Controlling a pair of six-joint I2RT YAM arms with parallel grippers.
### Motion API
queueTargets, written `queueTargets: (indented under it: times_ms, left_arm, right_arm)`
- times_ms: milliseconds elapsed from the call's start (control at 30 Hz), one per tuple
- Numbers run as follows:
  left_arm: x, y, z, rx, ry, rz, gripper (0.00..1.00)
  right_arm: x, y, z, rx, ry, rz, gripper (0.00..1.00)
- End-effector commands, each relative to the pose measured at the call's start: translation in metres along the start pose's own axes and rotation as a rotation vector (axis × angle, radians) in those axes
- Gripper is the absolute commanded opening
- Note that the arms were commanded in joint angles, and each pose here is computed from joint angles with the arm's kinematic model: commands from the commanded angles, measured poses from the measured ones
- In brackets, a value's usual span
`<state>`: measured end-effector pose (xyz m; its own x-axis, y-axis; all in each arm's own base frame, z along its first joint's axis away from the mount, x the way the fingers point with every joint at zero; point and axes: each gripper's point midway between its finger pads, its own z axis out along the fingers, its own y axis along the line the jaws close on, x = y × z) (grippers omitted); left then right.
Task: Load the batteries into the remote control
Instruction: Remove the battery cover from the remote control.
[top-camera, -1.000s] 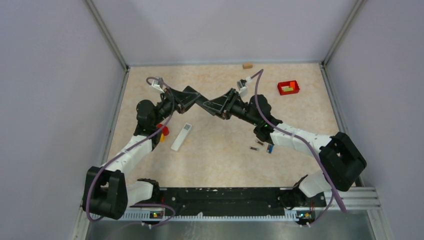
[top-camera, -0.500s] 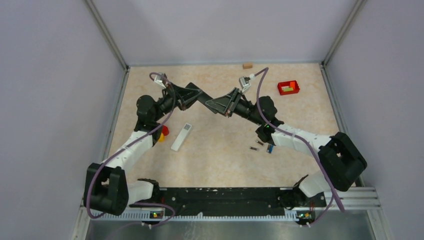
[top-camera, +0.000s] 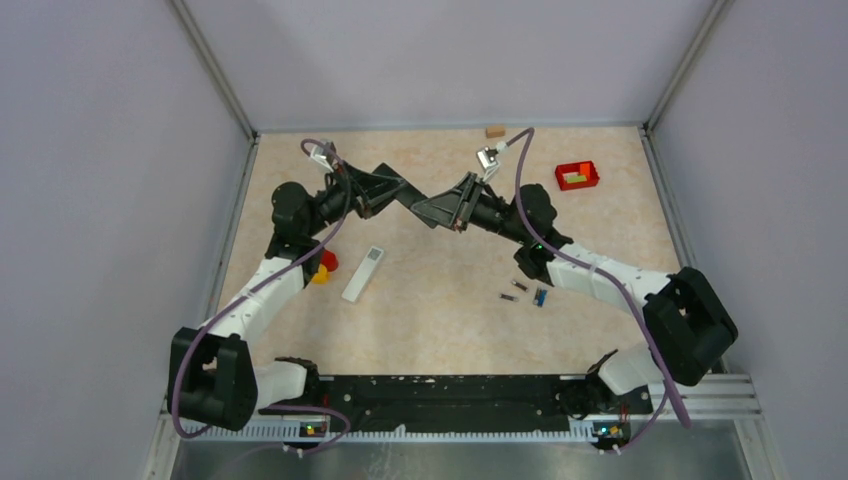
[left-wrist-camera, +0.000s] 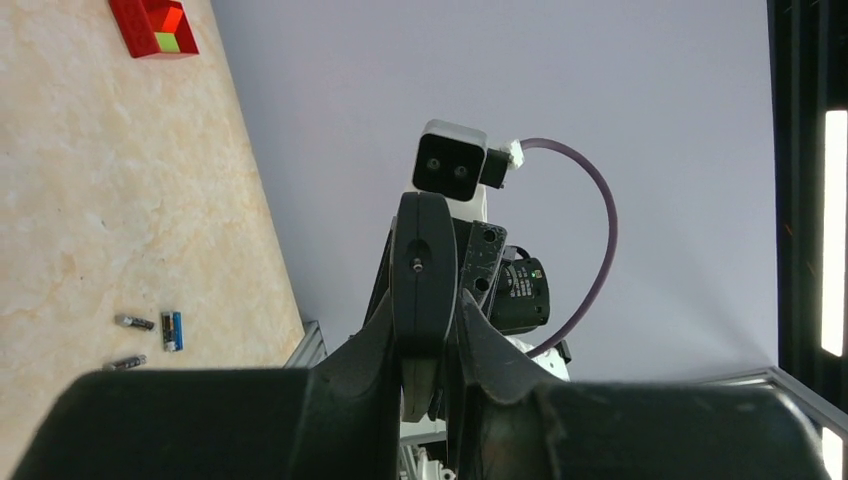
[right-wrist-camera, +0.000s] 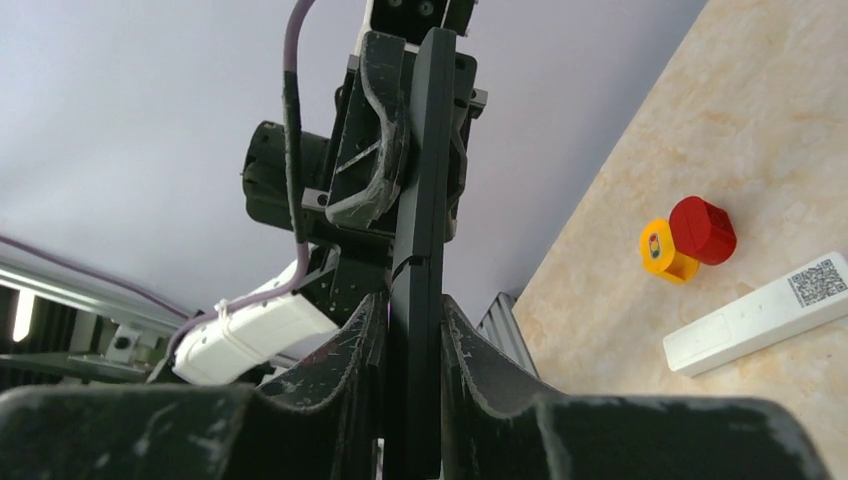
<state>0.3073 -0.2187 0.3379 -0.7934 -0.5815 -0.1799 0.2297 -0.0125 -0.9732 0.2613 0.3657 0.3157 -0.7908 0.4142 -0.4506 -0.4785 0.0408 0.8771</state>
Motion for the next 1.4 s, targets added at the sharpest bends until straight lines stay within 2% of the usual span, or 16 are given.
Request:
queueTargets:
  times_ms: [0, 200, 267, 333, 433, 600, 700, 767, 933, 1067, 1367]
  left_arm:
    - [-0.016, -0.033, -0.002, 0.082, -0.082, 0.043, 0.0]
    - [-0.02, -0.024, -0.003, 0.061, -0.113, 0.116, 0.0]
    - [-0.022, -0.021, -0.004, 0.041, -0.133, 0.147, 0.0]
    - [-0.025, -0.019, -0.005, 0.025, -0.155, 0.183, 0.0]
    - [-0.028, -0.017, -0.006, 0.008, -0.173, 0.212, 0.0]
    - [-0.029, -0.015, -0.005, 0.004, -0.172, 0.208, 0.0]
    - [-0.028, -0.014, -0.004, 0.003, -0.164, 0.205, 0.0]
    - [-0.028, -0.011, -0.004, -0.005, -0.162, 0.203, 0.0]
    - [-0.031, 0.005, -0.004, -0.049, -0.174, 0.226, 0.0]
    - [-0.031, 0.015, -0.004, -0.077, -0.159, 0.29, 0.0]
    - [-0.029, 0.028, -0.003, -0.107, -0.127, 0.352, 0.0]
  right_arm:
    - [-0.01, -0.002, 0.011, 0.022, 0.012, 0.043, 0.23]
    - [-0.016, -0.011, 0.017, 0.027, -0.04, 0.173, 0.56]
    - [-0.016, -0.016, 0.013, 0.05, -0.055, 0.185, 0.63]
    - [-0.015, -0.02, 0.009, 0.075, -0.068, 0.194, 0.65]
    - [-0.015, -0.021, 0.002, 0.085, -0.087, 0.202, 0.64]
    - [-0.013, -0.027, -0.007, 0.116, -0.112, 0.217, 0.49]
    - [-0.012, -0.027, -0.007, 0.114, -0.107, 0.217, 0.47]
    - [-0.012, -0.025, -0.007, 0.106, -0.106, 0.214, 0.49]
    - [-0.015, -0.018, -0.006, 0.094, -0.106, 0.209, 0.64]
    - [-0.016, -0.022, -0.007, 0.147, -0.109, 0.219, 0.64]
    - [-0.012, -0.044, -0.008, 0.26, -0.099, 0.231, 0.42]
